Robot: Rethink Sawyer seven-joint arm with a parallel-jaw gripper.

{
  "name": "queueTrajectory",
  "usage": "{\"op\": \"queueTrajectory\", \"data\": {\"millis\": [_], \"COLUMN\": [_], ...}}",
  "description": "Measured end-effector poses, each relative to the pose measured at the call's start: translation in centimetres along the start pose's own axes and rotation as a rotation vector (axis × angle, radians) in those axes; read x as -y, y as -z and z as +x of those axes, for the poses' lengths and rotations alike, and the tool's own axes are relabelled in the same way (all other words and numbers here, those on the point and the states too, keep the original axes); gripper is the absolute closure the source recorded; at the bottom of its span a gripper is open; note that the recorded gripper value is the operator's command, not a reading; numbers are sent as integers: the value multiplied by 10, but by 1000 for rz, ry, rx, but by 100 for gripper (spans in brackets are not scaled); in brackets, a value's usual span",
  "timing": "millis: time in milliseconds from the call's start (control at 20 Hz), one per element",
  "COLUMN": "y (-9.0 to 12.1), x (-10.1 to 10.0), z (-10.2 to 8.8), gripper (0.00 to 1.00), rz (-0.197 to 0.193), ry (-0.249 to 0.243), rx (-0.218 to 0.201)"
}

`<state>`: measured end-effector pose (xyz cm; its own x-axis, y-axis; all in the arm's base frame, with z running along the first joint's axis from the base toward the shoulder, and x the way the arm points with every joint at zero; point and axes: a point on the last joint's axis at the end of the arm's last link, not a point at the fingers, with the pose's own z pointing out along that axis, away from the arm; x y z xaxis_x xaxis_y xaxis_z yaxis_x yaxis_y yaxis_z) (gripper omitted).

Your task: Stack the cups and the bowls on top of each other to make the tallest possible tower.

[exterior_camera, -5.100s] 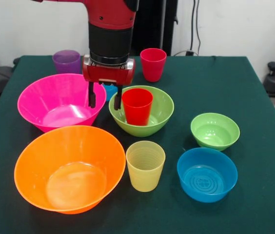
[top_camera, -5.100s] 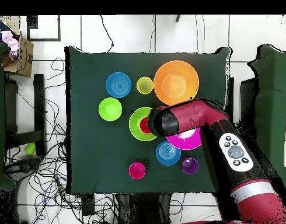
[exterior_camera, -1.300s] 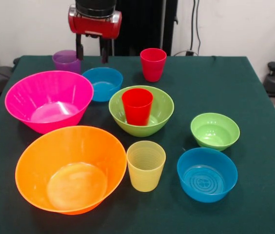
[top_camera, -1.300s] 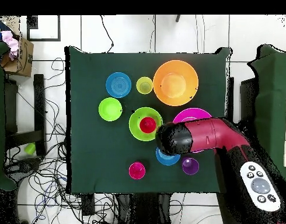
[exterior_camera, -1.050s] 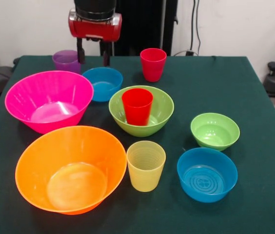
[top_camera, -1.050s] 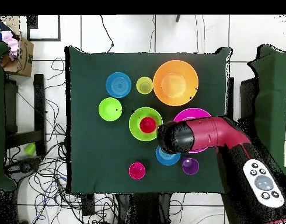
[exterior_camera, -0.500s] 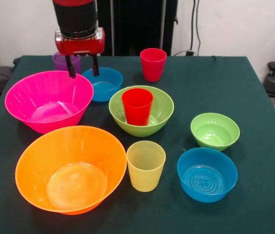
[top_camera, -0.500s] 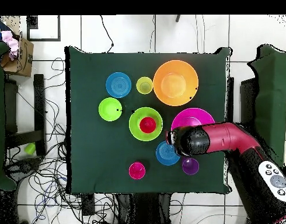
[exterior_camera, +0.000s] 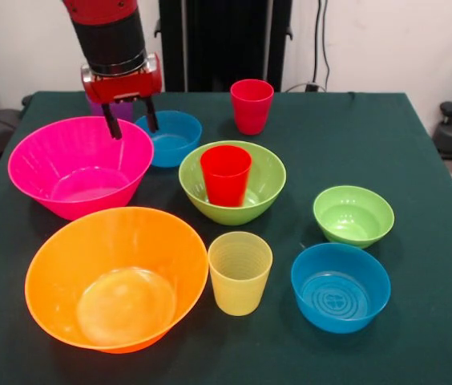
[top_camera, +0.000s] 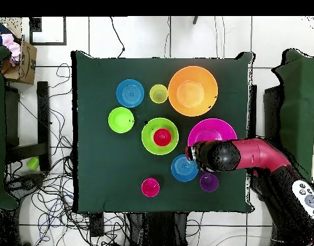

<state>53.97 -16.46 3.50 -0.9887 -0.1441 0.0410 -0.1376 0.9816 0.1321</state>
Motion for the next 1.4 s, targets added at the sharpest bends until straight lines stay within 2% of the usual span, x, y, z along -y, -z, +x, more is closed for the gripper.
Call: {"op": "queueTrajectory", "data": {"millis": [200,450,700,800,850,1000,1100,1200,1400], "y": [-4,2,18,28,40,56,65,76,82], "x": [7,15,25,29,32,34,36,40,47], "z": [-5,-16,-30,-35,-41,-49,-55,-65,-76], "gripper": [0,0,0,0,0,0,0,0,0], "rz": [-11,3,37,59,83,112,127,145,155], "ry": [29,59,67,69,71,74,75,73,64], "rx": [13,28,15,1,-10,-20,-18,1,25]}}
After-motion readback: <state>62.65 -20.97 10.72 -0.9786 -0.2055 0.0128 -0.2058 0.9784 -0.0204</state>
